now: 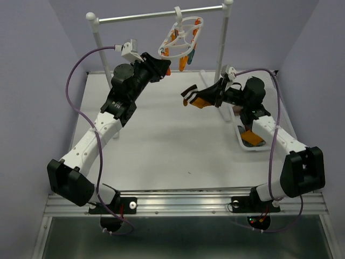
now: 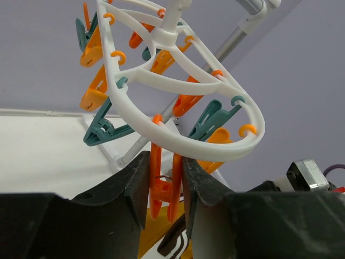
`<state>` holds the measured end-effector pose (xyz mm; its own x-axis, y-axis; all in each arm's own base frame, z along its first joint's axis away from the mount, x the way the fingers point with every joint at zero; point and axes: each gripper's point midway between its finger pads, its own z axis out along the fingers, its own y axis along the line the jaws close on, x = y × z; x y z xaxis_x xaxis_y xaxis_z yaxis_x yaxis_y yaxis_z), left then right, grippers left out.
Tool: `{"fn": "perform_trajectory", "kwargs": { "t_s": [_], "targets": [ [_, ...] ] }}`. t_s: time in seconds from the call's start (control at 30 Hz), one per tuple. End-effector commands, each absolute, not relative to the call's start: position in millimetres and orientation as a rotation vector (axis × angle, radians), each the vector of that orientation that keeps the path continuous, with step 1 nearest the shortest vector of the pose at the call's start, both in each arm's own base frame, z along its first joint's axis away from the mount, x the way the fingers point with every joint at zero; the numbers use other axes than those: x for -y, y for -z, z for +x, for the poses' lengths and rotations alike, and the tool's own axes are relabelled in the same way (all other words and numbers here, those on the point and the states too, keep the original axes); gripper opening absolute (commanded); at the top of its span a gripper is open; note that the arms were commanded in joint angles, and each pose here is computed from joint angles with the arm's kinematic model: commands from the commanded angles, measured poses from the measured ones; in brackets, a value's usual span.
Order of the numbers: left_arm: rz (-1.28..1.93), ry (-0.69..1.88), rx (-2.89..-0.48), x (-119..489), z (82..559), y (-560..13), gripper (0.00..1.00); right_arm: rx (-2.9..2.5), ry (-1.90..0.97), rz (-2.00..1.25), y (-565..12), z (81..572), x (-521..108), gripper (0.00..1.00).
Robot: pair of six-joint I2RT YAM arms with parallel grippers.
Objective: Clip the socks to the hanger
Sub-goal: Pick up the sock from the bin, then clamp the sock onto the hanger.
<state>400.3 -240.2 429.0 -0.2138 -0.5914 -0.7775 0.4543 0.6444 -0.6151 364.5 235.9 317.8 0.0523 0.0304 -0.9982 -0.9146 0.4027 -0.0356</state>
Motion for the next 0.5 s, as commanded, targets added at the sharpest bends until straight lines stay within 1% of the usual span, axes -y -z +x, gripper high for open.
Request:
{"fn": "perform_trajectory", "kwargs": {
  "t_s": [0.0, 0.07, 0.1, 0.13, 0.2, 0.27, 0.47],
  "targets": [
    [-0.122, 1.014, -1.448, 235, 386, -458, 0.00, -0.981, -0.981, -0.894, -395, 343, -260, 0.02],
    [-0.126, 1.027, -1.453, 236, 384, -457, 0.00, -0.999, -1.100, -0.859, -393, 343, -270, 0.02],
    [-0.128, 1.032, -1.455, 237, 384, -457, 0.00, -0.932, -1.111, -0.856, -407, 340, -270, 0.02],
    [-0.128, 1.039, -1.457, 237, 384, -457, 0.00, -0.971, -1.211, -0.829, -401, 340, -277, 0.02],
    [-0.131, 1.051, -1.457, 238, 383, -457, 0.00, -0.920, -1.268, -0.819, -415, 336, -282, 0.02],
    [-0.130, 1.067, -1.453, 239, 380, -460, 0.00, -0.974, -1.347, -0.778, -409, 345, -289, 0.01],
    [-0.149, 1.066, -1.444, 236, 380, -462, 0.00, -0.985, -1.346, -0.735, -415, 356, -303, 0.01]
  ]
}}
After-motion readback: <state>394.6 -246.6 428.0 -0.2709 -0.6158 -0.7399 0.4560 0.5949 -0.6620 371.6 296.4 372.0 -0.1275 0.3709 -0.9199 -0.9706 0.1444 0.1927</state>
